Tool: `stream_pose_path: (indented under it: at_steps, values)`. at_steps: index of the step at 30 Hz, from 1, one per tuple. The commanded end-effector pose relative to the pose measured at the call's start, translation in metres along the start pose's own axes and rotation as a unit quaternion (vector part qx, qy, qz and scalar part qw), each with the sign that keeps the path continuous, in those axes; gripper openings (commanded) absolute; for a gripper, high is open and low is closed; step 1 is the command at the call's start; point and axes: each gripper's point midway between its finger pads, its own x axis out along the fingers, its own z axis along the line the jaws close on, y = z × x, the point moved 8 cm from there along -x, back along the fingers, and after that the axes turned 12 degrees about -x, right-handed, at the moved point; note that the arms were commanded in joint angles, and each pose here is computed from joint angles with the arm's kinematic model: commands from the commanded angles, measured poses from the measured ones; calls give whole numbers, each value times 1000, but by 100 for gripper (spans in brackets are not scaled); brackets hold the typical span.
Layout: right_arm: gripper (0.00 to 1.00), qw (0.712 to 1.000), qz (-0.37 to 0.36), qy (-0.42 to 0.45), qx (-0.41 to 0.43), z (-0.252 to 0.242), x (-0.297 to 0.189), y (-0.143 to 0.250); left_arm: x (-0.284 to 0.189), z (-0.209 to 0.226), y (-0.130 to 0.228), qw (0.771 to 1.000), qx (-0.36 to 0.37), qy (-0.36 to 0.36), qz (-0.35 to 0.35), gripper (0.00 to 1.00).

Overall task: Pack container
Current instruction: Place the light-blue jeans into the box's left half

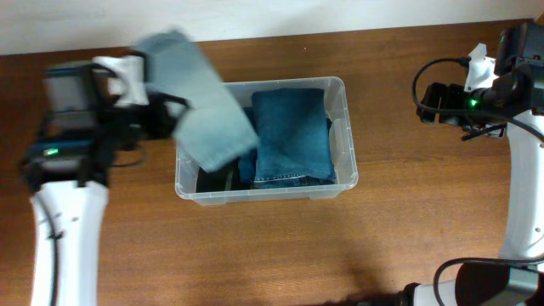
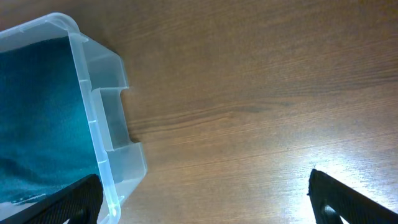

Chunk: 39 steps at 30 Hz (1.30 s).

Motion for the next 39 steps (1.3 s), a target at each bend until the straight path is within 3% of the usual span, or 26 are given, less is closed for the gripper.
stream_pose_path:
  at_steps: [1,5,12,19,26,29,30,32,33,34,36,39]
  values:
    - [98,1000,8,1,-3,-1,4,1,23,-18,12,992,124,1,35,0]
    - [98,1000,8,1,-3,-1,4,1,52,-12,23,984,159,-12,85,0]
    - [99,1000,8,1,-3,-1,4,1,94,35,23,973,142,-132,125,0]
    - [98,1000,8,1,-3,-1,4,1,129,69,45,957,106,-168,212,0]
    - [98,1000,8,1,-3,-1,4,1,126,91,45,931,118,-272,214,0]
    - [98,1000,8,1,-3,-1,4,1,124,93,47,926,118,-284,220,0]
    - [98,1000,8,1,-3,-1,4,1,124,93,47,926,118,-284,220,4]
    - [98,1000,8,1,-3,-1,4,1,124,93,46,926,119,-284,219,52]
    - [98,1000,8,1,-3,-1,4,1,124,93,45,927,120,-283,216,68]
    - [98,1000,8,1,-3,-1,4,1,125,92,44,928,121,-282,213,77]
    - [98,1000,8,1,-3,-1,4,1,123,89,39,930,123,-280,205,84]
    - [98,1000,8,1,-3,-1,4,1,115,75,23,935,131,-274,180,85]
